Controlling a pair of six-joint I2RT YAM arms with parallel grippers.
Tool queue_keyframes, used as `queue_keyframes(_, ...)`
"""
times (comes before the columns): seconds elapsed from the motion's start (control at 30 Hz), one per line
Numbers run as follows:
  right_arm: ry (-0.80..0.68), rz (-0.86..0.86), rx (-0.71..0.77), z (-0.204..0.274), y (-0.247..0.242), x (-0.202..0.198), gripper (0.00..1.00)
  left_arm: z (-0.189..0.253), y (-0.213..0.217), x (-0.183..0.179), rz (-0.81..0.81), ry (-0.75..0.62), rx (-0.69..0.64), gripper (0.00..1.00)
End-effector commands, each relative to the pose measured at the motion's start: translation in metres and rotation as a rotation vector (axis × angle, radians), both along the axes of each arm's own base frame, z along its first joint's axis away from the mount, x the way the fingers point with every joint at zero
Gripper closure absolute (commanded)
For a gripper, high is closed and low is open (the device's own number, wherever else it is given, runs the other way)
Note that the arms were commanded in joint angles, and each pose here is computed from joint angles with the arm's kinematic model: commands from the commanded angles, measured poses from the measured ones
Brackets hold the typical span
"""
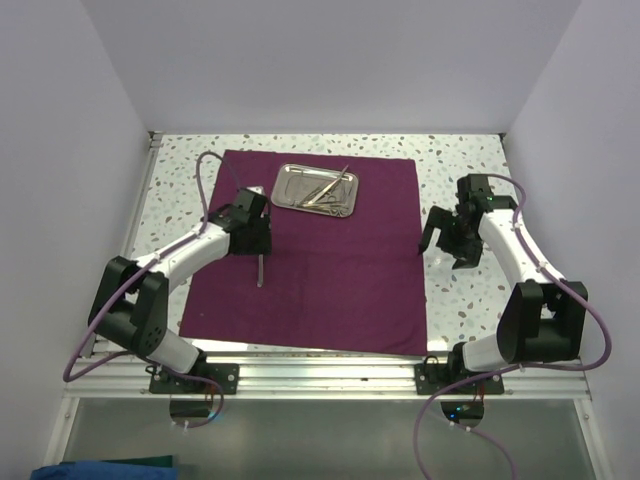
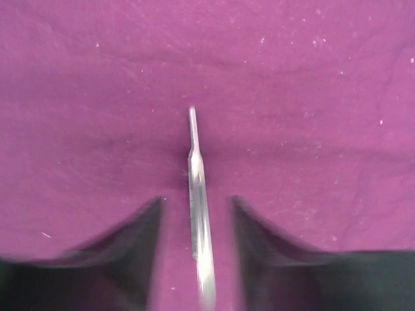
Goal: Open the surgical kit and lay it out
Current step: Place the medical item in the surgical kit, then pick up the medical item from the container.
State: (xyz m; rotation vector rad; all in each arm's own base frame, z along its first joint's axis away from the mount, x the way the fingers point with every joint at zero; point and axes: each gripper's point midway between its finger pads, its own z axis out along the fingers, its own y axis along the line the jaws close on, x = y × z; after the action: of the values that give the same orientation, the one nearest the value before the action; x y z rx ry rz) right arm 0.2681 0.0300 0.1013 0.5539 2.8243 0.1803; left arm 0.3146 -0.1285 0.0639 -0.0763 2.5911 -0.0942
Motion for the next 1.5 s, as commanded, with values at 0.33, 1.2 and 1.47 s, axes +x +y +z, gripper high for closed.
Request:
queue_keyframes(0.33,-0.036,0.004,-0.032,0.015,-0.005,-0.005,0.02,0.054,-0.033,0.119,-0.036,-0.178,0.027,0.32)
queue_keyframes(1.2,0.055,-0.014,-0.084,0.015,-0.015,-0.017,0.02,-0.054,-0.093,0.293,-0.109,-0.246,0.011,0.45)
queue_keyframes(1.47,0.052,-0.03,-0.074,0.014,-0.013,-0.013,0.02,-0.078,-0.072,0.283,-0.119,-0.173,0.091,0.66)
